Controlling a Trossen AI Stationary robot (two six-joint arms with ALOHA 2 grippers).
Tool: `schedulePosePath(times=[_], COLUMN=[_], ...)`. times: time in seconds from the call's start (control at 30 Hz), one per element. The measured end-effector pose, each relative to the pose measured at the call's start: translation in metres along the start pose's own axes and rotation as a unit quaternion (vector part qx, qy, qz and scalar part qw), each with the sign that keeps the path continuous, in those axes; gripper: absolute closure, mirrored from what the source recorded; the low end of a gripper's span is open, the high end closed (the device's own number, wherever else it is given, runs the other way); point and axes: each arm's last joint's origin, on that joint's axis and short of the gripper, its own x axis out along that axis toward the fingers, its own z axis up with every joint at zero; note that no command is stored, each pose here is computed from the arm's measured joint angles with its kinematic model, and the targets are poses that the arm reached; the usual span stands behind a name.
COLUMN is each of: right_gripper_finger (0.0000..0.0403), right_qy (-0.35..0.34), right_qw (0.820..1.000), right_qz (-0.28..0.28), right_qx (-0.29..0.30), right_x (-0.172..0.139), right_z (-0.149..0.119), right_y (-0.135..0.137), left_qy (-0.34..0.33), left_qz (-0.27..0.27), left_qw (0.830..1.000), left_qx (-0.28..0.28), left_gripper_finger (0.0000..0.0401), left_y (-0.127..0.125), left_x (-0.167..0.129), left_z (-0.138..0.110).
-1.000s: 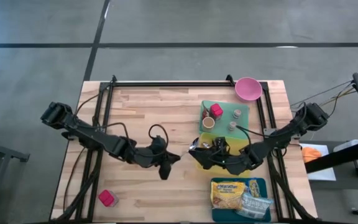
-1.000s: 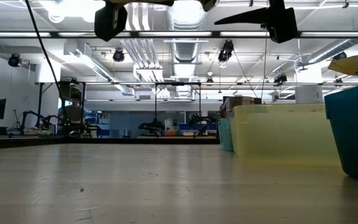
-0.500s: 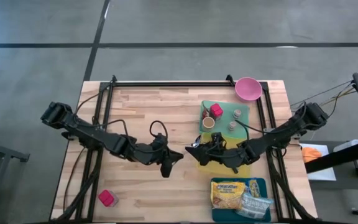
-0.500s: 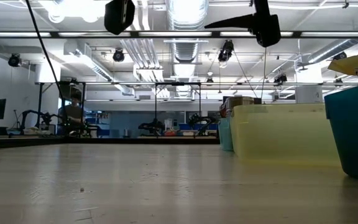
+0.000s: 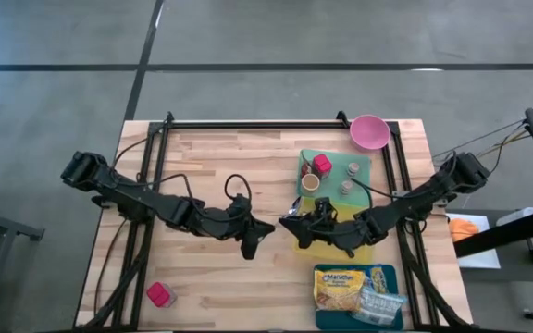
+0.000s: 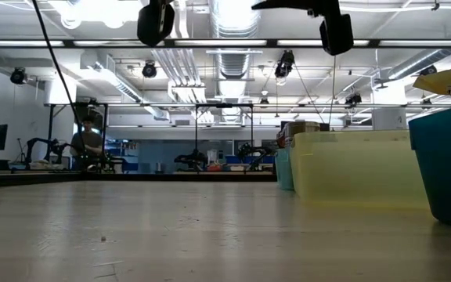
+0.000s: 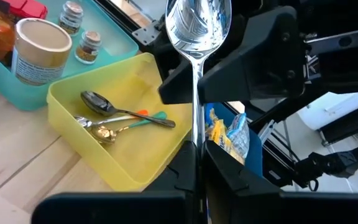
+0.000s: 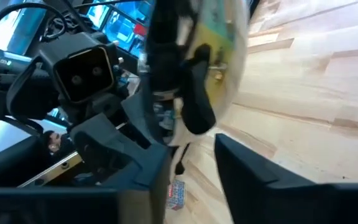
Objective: Pick & Place Food Item
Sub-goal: Put the silver spoon into the yellow bin
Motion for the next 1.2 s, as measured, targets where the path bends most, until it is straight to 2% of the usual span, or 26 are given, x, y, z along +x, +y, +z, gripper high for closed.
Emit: schedulePosePath(times=[0.17, 0.4, 0.7, 0.8, 1.2], right_gripper_finger=[0.0333, 0.0382, 0.0389, 0.0389, 0.0392], right_qy=[-0.012, -0.016, -0.005, -0.003, 0.007], right_qw=[1.0, 0.999, 0.999, 0.999, 0.999], right_qz=[0.017, 0.032, 0.035, 0.035, 0.013], right_qx=[-0.016, -0.012, -0.01, -0.011, -0.029], right_x=[0.0011, 0.0041, 0.0054, 0.0054, 0.0048], right_z=[0.0032, 0.0079, 0.008, 0.0079, 0.0065], right_y=[0.0043, 0.0069, 0.0062, 0.0063, 0.0014], left_qy=[0.001, 0.004, 0.008, 0.007, -0.007], left_qz=[-0.001, -0.007, -0.007, -0.008, -0.025], left_qw=[1.0, 1.0, 1.0, 1.0, 0.999], left_qx=[0.0, -0.001, 0.0, -0.004, -0.027], left_gripper_finger=[0.0387, 0.039, 0.039, 0.0357, 0.0173], left_y=[0.0, -0.0009, -0.0007, -0.0008, -0.0045], left_x=[0.0001, -0.0003, -0.0002, 0.0, -0.0066], left_z=[0.0002, 0.0007, 0.0, 0.0002, 0.0074])
